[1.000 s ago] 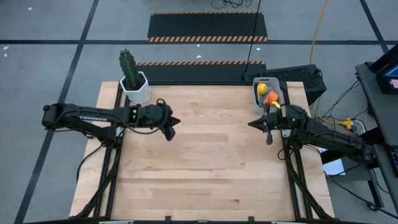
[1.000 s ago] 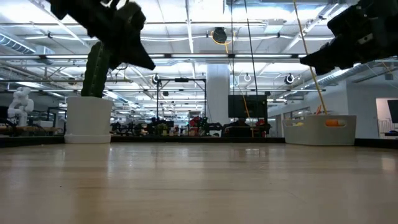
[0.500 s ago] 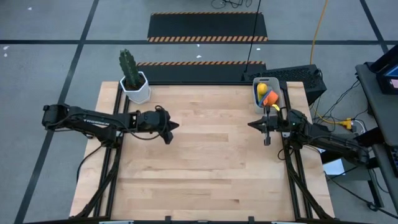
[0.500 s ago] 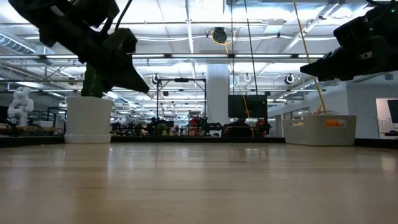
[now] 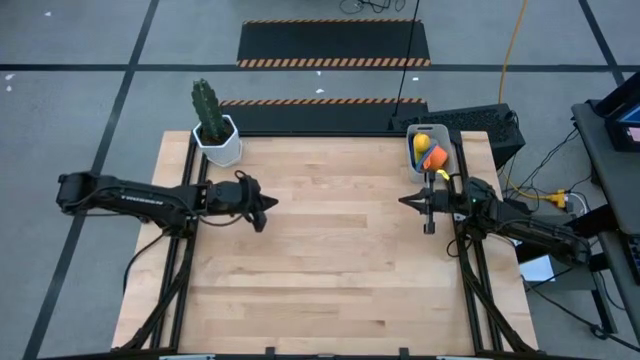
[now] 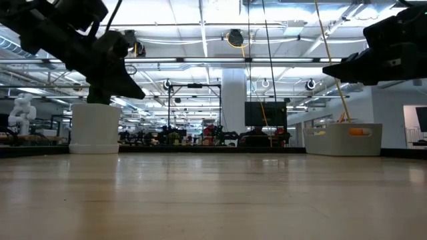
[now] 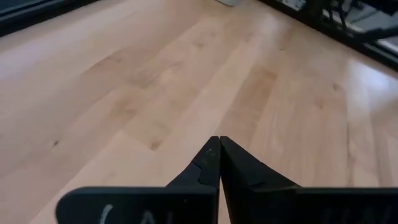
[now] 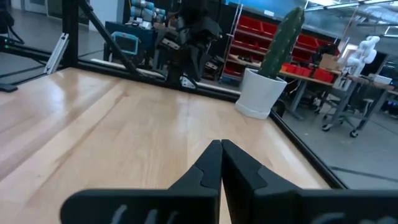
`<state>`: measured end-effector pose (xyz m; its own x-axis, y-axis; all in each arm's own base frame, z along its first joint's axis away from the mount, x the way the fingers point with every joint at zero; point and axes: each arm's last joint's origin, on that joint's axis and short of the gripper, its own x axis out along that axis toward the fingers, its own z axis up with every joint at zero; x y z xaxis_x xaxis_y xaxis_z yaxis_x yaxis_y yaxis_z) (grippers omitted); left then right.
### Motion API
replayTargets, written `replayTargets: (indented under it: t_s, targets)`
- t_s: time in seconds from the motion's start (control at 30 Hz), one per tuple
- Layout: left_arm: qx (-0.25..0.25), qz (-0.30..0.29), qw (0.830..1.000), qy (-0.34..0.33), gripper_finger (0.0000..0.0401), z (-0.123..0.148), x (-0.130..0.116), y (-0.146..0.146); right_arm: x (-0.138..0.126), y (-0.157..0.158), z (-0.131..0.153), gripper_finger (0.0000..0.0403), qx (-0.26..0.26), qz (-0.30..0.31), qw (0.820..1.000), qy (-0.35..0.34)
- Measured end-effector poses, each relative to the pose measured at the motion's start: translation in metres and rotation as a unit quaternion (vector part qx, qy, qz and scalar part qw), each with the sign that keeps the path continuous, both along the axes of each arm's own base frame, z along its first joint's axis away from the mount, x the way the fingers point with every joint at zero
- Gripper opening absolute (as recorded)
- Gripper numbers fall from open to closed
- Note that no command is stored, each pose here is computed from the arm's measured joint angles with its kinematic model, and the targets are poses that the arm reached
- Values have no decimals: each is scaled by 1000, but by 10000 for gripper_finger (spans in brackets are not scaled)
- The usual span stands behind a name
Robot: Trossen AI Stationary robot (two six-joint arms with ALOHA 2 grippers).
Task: Nest measuring cups in basket
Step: Return to Home Position
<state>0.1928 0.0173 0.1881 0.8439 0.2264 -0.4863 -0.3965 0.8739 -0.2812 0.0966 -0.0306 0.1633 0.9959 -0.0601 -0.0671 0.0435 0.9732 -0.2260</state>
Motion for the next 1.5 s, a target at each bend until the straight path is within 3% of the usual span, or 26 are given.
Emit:
replayTargets:
  t_s: [0.13, 0.5, 0.8, 1.5]
  targets:
    - [-7, 13, 1000, -1, 4, -3, -7, 0, 0, 0, -1, 0, -11, 1, 1000, 4]
    - [32, -15, 996, 77, 31, -13, -14, 0, 2, 3, -1, 0, -29, 11, 1000, -1]
    - [-7, 12, 998, 61, 30, -13, -14, 0, 4, 10, 0, 0, -46, 29, 999, -3]
    - [1, 5, 998, 65, 30, -13, -14, 0, -1, 17, 8, 0, -75, 8, 996, -43]
